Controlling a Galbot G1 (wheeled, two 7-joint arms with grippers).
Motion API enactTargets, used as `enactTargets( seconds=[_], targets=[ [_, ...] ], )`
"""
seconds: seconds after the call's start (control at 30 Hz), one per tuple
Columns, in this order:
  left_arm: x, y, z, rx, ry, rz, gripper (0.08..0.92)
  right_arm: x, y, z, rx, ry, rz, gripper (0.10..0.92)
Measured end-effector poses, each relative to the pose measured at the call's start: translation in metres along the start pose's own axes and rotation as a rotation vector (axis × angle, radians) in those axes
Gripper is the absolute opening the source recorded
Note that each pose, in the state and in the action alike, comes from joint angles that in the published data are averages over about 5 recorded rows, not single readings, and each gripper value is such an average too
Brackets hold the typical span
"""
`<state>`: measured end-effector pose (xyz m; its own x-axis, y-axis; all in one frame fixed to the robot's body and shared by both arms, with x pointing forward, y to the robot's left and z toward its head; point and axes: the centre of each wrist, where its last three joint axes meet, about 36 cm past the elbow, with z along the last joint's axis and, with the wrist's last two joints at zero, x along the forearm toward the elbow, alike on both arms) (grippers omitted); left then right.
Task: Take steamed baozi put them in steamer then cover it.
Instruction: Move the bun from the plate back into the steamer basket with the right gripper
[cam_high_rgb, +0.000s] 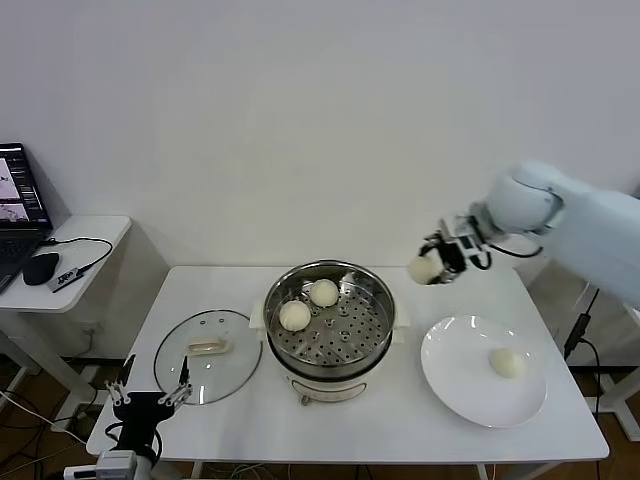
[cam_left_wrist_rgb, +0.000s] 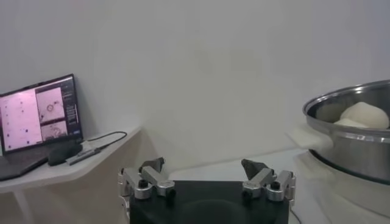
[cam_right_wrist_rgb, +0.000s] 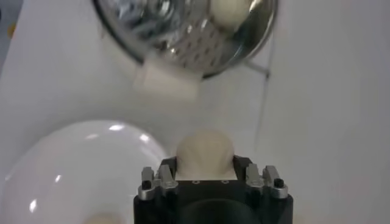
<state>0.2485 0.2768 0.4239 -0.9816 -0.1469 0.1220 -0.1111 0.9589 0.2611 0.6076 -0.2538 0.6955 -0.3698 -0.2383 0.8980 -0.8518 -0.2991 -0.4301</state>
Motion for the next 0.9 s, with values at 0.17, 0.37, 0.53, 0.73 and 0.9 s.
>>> enactTargets(
  seconds=[0.17, 0.37, 0.53, 0.73, 0.9],
  targets=[
    [0.002, 0.003, -0.001, 0.0, 0.001, -0.011, 0.823, -0.014, -0.014, -0.047, 0.098, -0.054, -0.013, 0.585],
    [0.001, 0.005, -0.003, 0.001, -0.005, -0.026, 0.823, -0.042, -0.018, -0.096, 0.234, -0.108, -0.045, 0.585],
    [0.001, 0.005, -0.003, 0.009, -0.005, -0.034, 0.823, -0.067, -0.013, -0.13, 0.361, -0.143, -0.077, 0.585],
    [0.002, 0.003, -0.004, 0.013, -0.008, -0.035, 0.823, -0.095, -0.003, -0.159, 0.511, -0.172, -0.111, 0.585],
    [0.002, 0.003, -0.004, 0.015, -0.007, -0.036, 0.823, -0.114, 0.006, -0.171, 0.614, -0.19, -0.127, 0.586]
  ],
)
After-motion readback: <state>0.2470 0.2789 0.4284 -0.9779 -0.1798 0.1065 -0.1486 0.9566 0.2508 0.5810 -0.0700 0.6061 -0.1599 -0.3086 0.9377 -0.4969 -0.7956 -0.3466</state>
